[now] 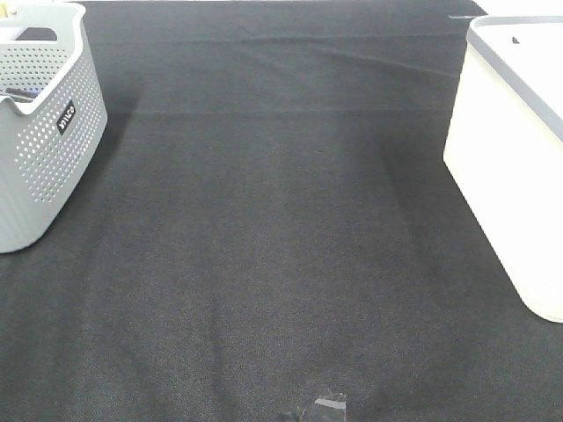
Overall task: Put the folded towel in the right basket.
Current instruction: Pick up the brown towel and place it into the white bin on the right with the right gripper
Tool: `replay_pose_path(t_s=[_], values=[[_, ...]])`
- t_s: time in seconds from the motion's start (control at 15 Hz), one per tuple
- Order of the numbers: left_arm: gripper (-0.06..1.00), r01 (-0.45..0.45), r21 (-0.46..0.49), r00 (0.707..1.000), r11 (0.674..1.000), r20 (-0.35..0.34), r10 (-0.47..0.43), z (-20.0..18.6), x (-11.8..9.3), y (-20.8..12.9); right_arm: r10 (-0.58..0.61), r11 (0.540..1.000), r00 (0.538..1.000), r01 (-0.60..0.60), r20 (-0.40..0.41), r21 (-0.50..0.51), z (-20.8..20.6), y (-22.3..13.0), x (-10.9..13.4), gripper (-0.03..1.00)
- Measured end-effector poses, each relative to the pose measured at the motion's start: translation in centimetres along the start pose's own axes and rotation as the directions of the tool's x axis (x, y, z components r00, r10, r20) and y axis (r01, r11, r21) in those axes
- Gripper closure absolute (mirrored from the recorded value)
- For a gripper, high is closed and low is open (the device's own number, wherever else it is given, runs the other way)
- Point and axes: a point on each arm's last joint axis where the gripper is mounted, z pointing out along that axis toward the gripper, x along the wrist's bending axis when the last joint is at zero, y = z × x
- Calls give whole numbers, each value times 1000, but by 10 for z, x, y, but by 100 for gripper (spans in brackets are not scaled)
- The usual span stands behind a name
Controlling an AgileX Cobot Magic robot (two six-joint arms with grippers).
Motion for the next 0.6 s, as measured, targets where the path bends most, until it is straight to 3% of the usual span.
replay_pose_path(t_s=[0.13,0.27,0.4,0.6], values=[[-4,0,0,1000,1000,0,0,0,0,0,92,994,988,-84,121,-71,-39,2,-52,81],[-4,0,0,1000,1000,0,0,0,0,0,216,974,937,-188,273,-125,-78,-11,-119,81],[-4,0,0,1000,1000,0,0,0,0,0,302,953,885,-284,355,-104,-86,-33,-163,81],[-4,0,0,1000,1000,0,0,0,0,0,374,909,833,-417,408,20,-55,-73,-207,81]])
